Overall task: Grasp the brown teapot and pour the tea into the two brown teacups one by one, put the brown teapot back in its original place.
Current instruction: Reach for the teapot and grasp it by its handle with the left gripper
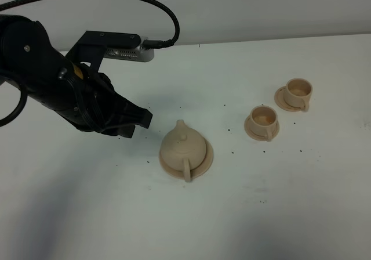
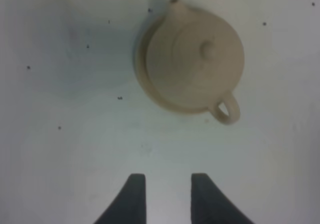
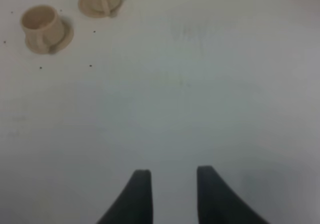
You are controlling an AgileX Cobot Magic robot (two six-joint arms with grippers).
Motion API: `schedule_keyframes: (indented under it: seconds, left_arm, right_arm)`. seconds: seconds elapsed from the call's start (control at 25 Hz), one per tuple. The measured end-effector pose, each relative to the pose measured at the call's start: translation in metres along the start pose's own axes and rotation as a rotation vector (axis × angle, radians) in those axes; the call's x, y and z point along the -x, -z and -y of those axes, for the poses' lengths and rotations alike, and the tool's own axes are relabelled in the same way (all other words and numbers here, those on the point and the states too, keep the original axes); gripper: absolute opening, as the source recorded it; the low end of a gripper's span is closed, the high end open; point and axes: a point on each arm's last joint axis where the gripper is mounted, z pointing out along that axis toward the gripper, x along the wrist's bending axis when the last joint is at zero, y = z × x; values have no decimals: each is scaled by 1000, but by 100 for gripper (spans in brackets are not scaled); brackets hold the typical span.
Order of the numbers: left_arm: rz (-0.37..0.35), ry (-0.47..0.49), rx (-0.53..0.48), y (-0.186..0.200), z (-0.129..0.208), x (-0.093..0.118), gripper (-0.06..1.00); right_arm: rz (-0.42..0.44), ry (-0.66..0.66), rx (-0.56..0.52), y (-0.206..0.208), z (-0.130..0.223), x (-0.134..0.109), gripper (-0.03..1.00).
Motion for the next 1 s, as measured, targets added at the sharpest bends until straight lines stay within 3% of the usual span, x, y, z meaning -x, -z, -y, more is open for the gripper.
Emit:
schedule_keyframes:
  seconds: [0.16,0.4,0.6,1.0]
  left_arm:
    - [67,27,-34,-14,0,12,24]
    - [100,-44,-130,-62,3,46,24]
    - [101,-14,-186,-92,4,49,24]
    - [108,2,-187,-95,4,50,31]
  right_arm:
    - [0,0,0,0,0,0,24]
    - [0,-1,0,0,0,0,24]
    - [0,-1,0,0,0,0,24]
    - [-1,-1,0,0,0,0,24]
